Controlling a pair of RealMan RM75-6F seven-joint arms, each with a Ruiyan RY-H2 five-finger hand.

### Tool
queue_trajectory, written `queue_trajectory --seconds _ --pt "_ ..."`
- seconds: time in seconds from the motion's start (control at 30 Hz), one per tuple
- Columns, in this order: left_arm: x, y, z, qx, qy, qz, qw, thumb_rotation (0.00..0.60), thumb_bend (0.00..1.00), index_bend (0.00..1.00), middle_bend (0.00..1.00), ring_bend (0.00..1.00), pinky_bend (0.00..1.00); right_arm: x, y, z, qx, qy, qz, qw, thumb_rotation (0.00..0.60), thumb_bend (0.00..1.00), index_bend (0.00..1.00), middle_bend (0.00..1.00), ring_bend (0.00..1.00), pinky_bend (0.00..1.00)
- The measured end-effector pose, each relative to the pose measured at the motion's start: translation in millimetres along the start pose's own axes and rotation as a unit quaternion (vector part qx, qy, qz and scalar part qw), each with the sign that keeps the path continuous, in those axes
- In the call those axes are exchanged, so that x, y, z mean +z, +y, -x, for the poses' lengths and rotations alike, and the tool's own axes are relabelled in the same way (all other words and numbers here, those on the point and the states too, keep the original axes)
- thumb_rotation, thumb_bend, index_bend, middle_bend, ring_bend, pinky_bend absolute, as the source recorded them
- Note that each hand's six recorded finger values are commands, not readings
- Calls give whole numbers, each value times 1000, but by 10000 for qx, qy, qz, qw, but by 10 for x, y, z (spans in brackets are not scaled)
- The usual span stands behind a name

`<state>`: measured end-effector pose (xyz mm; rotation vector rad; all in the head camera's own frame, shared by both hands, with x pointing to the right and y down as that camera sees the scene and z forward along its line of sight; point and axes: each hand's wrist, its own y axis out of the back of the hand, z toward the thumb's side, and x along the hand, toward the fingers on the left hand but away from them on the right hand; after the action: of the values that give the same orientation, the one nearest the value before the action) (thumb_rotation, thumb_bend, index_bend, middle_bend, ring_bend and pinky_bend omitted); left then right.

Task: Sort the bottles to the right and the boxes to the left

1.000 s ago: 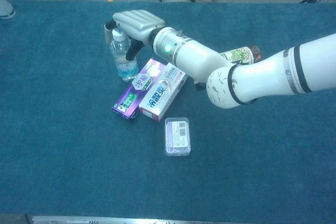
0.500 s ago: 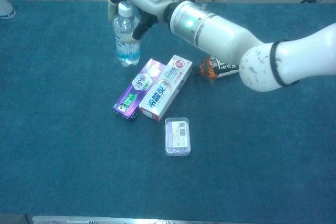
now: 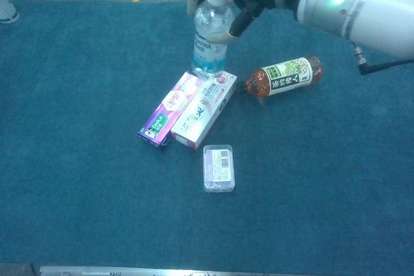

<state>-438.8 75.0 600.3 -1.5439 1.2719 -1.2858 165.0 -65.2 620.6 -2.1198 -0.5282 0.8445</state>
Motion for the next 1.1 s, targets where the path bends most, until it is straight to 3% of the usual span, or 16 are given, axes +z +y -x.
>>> queue_trajectory --seconds 0.33,0.6,0.97,1.1 --pt "43 14 -86 52 -55 -26 10000 600 237 126 195 103 179 -429 -92 -567 247 -449 -160 9986 600 406 636 525 528 836" --pt "72 -45 -119 -33 -92 -7 10000 600 237 126 195 104 176 -768 -302 -866 496 -778 -192 9955 600 402 636 525 528 836" --pt "85 -88 -104 -108 -114 18 9999 600 237 126 195 104 176 -938 -590 -856 693 -855 -222 9937 600 375 635 518 523 834" --pt "73 -78 -90 -93 -92 23 9999 600 237 126 194 104 175 -951 -666 -847 765 -837 -222 9933 600 361 573 488 493 795"
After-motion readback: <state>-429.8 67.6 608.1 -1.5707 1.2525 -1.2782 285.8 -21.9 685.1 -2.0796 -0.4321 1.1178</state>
